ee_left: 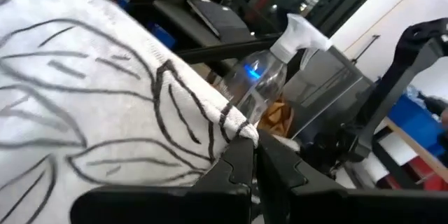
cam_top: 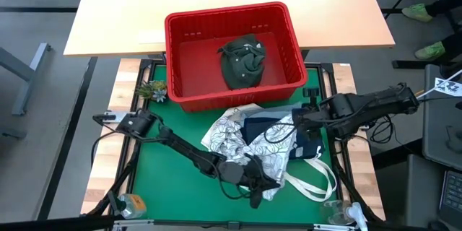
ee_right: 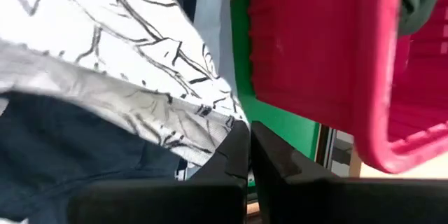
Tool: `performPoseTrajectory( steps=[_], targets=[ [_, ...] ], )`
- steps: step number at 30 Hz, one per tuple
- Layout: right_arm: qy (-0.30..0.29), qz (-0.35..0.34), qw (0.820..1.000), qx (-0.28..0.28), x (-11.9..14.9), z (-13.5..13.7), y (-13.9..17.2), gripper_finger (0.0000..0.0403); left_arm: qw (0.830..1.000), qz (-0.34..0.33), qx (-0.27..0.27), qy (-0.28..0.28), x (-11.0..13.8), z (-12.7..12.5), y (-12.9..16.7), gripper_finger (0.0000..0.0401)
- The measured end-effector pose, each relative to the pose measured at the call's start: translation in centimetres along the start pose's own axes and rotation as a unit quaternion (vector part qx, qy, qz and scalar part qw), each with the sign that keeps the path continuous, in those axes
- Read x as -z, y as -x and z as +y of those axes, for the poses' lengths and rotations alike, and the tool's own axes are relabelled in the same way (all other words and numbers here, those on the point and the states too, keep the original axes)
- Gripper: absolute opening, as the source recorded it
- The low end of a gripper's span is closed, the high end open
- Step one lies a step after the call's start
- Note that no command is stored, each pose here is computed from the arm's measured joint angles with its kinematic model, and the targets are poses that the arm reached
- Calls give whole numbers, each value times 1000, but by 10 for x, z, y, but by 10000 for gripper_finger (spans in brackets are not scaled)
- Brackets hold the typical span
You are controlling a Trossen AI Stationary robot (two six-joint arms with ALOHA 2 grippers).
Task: Fold laundry
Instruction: Fold the patterned white shirt
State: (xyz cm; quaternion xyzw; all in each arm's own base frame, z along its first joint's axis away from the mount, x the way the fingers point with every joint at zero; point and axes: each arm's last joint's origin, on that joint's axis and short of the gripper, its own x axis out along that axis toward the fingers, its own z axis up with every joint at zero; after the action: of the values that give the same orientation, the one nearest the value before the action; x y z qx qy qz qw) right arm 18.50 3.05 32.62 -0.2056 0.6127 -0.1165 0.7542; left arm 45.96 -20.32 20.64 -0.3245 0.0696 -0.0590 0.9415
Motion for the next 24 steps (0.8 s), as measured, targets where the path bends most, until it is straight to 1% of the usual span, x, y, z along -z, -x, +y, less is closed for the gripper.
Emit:
performPoseTrajectory(
  steps=[4,7,11,13,15,18,22,24],
  targets=[
    [14,28,1000,-1,3,8,-15,5,1000,-5,12,-8,-1,6,-25,2],
    [25,50,998,0,8,12,-24,5,1000,0,16,-13,-2,11,-38,8],
    [35,69,997,0,12,17,-33,7,999,28,-9,-21,-2,22,-43,10],
    [37,75,996,-6,13,18,-35,17,999,39,-17,-24,-1,25,-43,11],
    [38,78,996,-6,14,18,-36,37,999,43,-18,-25,0,25,-43,12],
    [41,82,996,2,15,18,-37,81,998,48,-15,-36,1,24,-42,12],
    [43,76,995,38,14,16,-37,140,997,50,-17,-57,2,23,-42,13],
    [43,75,995,43,14,16,-37,162,997,48,-18,-63,2,23,-42,13]
  ],
)
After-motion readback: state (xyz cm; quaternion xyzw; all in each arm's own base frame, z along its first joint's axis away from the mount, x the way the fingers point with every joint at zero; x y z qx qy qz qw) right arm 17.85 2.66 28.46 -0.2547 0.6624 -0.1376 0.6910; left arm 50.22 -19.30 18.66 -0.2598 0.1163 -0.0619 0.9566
